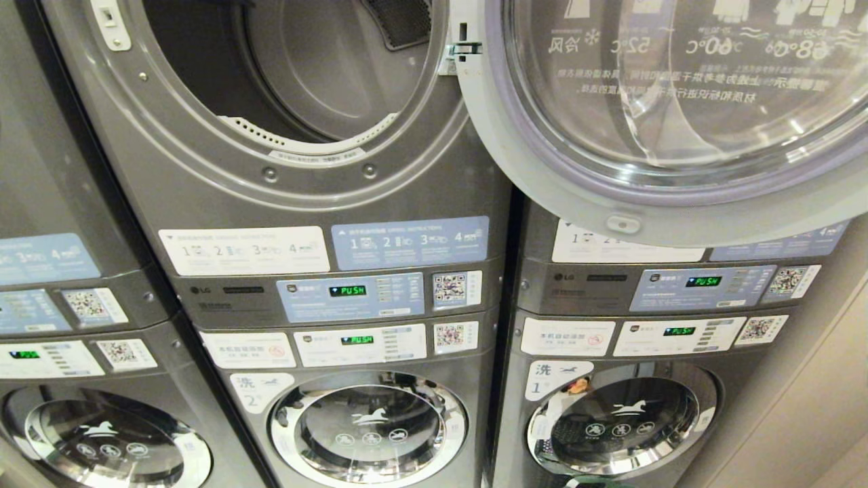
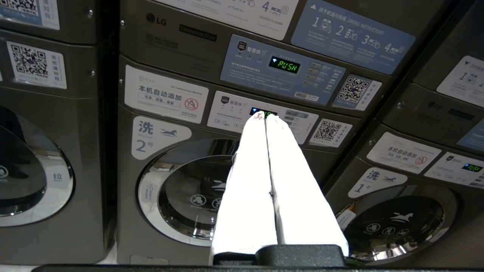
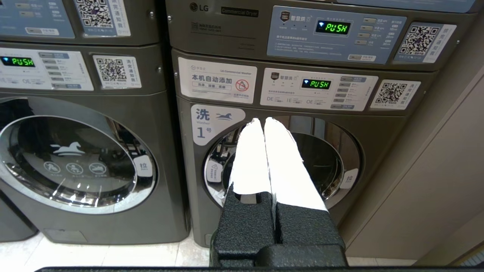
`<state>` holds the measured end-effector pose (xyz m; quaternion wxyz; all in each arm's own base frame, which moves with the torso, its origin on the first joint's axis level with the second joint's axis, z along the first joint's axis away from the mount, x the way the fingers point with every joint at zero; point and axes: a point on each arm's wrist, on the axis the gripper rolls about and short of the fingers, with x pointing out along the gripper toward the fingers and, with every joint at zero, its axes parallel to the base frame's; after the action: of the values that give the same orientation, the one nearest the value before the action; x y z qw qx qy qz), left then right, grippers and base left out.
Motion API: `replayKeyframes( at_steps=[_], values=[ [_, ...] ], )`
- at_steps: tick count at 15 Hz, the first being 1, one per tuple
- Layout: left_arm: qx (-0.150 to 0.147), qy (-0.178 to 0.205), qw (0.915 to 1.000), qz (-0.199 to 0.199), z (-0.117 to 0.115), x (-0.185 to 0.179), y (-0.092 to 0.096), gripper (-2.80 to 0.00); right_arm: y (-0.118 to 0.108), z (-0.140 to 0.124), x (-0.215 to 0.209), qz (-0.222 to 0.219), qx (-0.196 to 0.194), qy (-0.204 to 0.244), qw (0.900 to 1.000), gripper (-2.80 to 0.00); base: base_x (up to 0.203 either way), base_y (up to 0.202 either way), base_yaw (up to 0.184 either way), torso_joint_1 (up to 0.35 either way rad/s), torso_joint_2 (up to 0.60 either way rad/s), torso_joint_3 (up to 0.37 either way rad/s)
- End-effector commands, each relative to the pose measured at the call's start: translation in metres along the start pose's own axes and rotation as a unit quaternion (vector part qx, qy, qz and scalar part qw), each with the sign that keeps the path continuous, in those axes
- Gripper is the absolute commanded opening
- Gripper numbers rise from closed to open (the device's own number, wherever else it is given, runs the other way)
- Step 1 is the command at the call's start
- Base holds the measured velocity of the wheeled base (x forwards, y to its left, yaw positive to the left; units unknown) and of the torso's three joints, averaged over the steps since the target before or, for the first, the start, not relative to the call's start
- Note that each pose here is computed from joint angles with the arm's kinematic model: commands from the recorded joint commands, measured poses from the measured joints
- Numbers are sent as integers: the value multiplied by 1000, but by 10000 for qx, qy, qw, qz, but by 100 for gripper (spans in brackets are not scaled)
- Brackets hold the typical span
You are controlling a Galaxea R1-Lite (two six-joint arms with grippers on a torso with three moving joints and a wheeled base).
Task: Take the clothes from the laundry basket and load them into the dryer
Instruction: Open the dryer, then take the clothes out of the basket
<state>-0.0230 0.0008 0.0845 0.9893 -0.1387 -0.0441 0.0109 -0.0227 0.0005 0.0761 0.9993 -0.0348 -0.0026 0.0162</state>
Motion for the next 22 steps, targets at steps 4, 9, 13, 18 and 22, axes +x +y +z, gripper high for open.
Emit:
replayKeyframes(
  at_steps=[4,9,13,18,22],
  values=[
    [458,102,9989,14,-8,2,2,-280,0,-2,0,66,-323,28,9995,-280,0,0,0,-46,113,60],
    [1660,195,9858,-130,-9,1,2,-280,1,-2,0,147,-372,18,9992,-280,0,0,0,-51,113,59],
    [550,390,9977,86,-13,1,4,-280,1,-2,1,113,-331,28,9994,-280,0,0,0,-50,115,56],
    [625,387,9973,67,-13,1,4,-280,1,-2,0,136,-352,11,9993,-280,0,0,0,-53,116,63],
    [617,394,9973,102,-14,1,4,-280,1,-2,0,109,-326,25,9994,-280,0,0,0,-52,123,63]
  ],
)
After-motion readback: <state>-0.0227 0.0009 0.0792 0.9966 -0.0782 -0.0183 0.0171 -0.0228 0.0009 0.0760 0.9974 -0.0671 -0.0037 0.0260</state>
